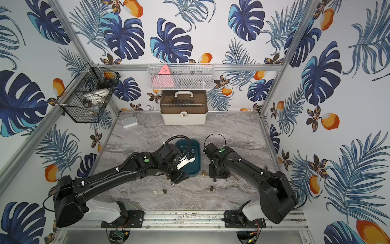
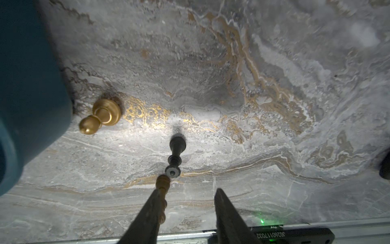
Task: Put the chess pieces into the storage box
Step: Pick up the chess piece at the center of the board.
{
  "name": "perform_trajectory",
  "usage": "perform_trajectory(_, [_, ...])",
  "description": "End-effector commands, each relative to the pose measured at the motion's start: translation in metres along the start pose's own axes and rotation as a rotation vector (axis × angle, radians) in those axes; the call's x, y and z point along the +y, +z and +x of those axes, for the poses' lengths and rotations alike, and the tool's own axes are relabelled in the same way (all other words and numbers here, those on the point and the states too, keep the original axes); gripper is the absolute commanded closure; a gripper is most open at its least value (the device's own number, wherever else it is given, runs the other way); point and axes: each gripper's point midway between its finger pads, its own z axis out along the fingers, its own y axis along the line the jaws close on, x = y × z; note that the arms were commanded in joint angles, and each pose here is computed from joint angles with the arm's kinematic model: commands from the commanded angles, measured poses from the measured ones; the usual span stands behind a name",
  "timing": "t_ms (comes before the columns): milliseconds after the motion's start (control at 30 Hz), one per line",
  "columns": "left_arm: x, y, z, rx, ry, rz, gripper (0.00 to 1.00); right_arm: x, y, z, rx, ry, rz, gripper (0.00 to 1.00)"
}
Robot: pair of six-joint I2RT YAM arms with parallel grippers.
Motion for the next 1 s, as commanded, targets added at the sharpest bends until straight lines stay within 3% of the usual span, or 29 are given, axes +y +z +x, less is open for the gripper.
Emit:
perform_trajectory(0, [0.0, 0.0, 0.004, 0.015, 0.022, -0.005, 0.34, 0.007, 0.005, -0.001, -0.005, 0.015, -0.019, 0.56])
perform_trajectory(433, [0.002, 0.001, 0.006, 0.034, 0.024, -0.014, 0.34, 0.018, 0.035, -0.006, 0.03, -0.01, -0.01, 0.66])
perform_trajectory(967, [0.003, 0.003, 0.009, 0.046, 0.026, -0.024, 0.34, 0.014, 0.042, -0.005, 0.026, -0.016, 0.012, 0.81])
